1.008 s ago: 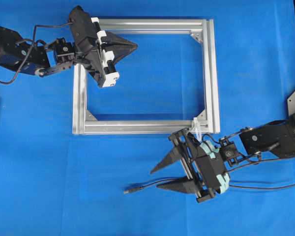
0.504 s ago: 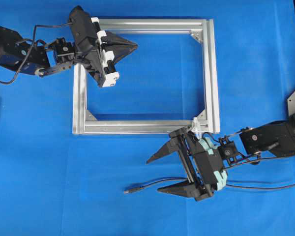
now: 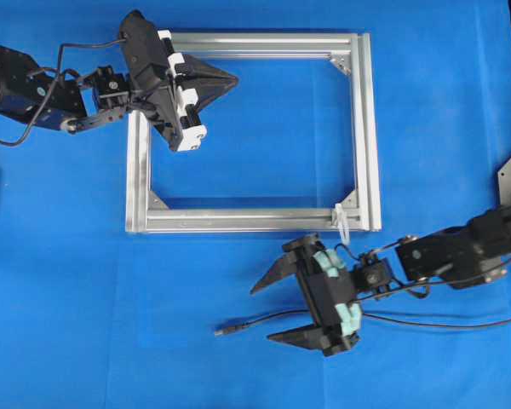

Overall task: Insert the wire through the string loop located on the right side.
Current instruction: 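Lower the right gripper onto the black USB cable plug end and close, then lift the USB cable with the right gripper, plug pointing forward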

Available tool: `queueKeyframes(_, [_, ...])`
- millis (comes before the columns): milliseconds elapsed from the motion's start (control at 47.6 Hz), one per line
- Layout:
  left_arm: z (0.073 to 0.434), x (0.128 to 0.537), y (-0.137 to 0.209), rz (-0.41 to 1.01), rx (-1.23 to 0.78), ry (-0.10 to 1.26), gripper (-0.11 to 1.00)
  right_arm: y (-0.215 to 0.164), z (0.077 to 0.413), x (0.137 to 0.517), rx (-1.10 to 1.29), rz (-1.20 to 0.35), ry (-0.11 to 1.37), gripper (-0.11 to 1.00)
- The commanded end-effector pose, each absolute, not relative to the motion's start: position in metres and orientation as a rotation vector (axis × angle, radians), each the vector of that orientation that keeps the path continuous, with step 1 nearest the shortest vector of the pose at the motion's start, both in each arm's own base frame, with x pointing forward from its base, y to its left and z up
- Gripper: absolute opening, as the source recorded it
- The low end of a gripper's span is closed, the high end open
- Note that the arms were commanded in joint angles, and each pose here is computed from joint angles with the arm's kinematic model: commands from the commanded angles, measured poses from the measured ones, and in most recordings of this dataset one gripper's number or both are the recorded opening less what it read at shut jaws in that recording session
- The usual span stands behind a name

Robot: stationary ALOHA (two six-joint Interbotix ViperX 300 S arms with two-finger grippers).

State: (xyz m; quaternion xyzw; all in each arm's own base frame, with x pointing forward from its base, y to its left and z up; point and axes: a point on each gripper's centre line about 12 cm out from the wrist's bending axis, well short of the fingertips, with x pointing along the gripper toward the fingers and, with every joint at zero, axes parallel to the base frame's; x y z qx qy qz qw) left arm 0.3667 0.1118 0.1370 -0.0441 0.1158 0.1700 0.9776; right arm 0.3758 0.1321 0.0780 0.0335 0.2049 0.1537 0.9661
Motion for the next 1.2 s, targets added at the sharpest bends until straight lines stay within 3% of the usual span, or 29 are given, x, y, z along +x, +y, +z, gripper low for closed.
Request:
queueKeyframes(0, [0.1508,0.3674,0.1111,0.338,-0.081,0.194,0.0,0.1354,0.0823,0.3836,0.088,0.305,0.381,0.84])
queueKeyframes(441, [0.149,0.366,0.11,0.336,-0.082,0.2,0.0,0.1327,0.0802,0.3854,0.106,0.278,0.381,0.77])
queueKeyframes(525, [0.1487,0.3652,0.1098,0.336,-0.082,0.202,0.0,0.1306,0.0795,0.3858,0.107,0.27,0.386,0.65])
queueKeyframes(672, [0.1482,0.3645,0.1103,0.338,-0.083,0.203,0.0,0.1283,0.0788,0.3863,0.098,0.267,0.391,0.25])
queueKeyframes(798, [0.1484,0.3642,0.1101,0.337,-0.082,0.203,0.0,0.1279,0.079,0.3865,0.095,0.268,0.389,0.01])
queueKeyframes(861, [0.1484,0.3647,0.1098,0.337,-0.083,0.202,0.0,0.128,0.0796,0.3866,0.095,0.268,0.387,-0.03])
queueKeyframes(1175, [0.148,0.3642,0.1102,0.339,-0.083,0.203,0.0,0.1283,0.0805,0.3872,0.095,0.27,0.381,-0.03])
